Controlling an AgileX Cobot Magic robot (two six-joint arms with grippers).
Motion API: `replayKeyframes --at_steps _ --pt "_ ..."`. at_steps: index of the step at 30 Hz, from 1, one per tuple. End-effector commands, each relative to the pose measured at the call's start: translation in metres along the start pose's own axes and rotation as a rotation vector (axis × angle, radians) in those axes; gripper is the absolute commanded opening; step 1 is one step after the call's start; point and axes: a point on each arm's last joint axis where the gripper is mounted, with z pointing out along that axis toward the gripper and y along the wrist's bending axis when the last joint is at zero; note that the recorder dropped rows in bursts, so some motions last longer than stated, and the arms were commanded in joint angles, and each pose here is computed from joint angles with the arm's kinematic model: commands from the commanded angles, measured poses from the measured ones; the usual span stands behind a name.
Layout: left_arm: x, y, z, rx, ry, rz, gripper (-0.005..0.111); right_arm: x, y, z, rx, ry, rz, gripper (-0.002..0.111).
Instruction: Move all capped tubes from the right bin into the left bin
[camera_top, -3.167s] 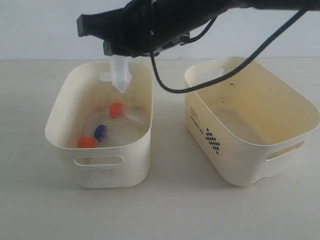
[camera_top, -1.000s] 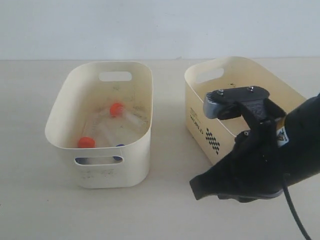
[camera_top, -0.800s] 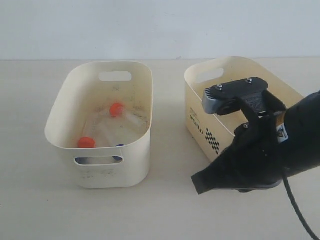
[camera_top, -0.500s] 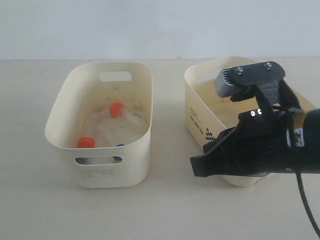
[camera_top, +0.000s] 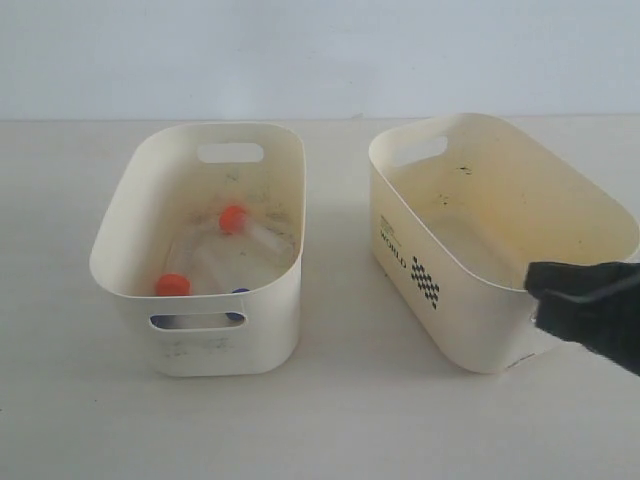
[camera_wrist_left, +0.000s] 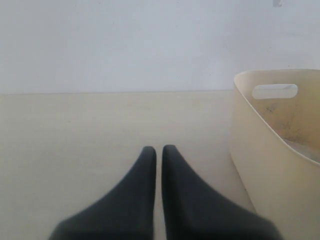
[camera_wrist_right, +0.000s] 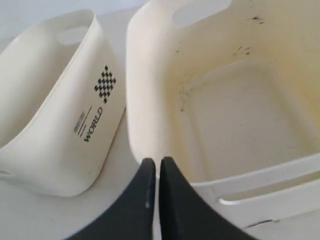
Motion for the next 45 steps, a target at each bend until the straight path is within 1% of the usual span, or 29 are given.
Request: replayKeyframes --at_steps 1,7,9,10,16,20,23,27,45 --pt "-0.002 0.000 0.000 0.001 -0.008 -0.016 0.004 0.011 -0.018 -0.022 0.037 -0.119 0.046 0.003" --pt "-0.002 0.000 0.000 0.001 -0.008 -0.016 0.004 0.036 -0.039 -0.041 0.096 -0.241 0.082 0.003" --pt "-0.002 0.000 0.000 0.001 -0.008 -0.016 0.004 0.033 -0.040 -0.047 0.103 -0.294 0.088 0.003" --pt "-0.002 0.000 0.000 0.001 -0.008 -0.016 0.004 0.036 -0.042 -0.049 0.125 -0.277 0.091 0.003" --pt "-0.002 0.000 0.000 0.001 -0.008 -0.016 0.004 0.040 -0.046 -0.066 0.200 -0.366 0.058 0.003" --pt "-0.002 0.000 0.000 0.001 -0.008 -0.016 0.004 0.048 -0.049 -0.073 0.254 -0.369 0.074 0.003" --pt "-0.002 0.000 0.000 0.001 -0.008 -0.016 0.004 0.055 -0.051 -0.074 0.280 -0.315 0.086 0.003" --pt "-0.002 0.000 0.000 0.001 -0.008 -0.016 0.004 0.055 -0.051 -0.074 0.288 -0.308 0.037 0.003" --pt "-0.002 0.000 0.000 0.001 -0.008 -0.016 0.004 0.055 -0.051 -0.075 0.285 -0.321 0.038 0.003"
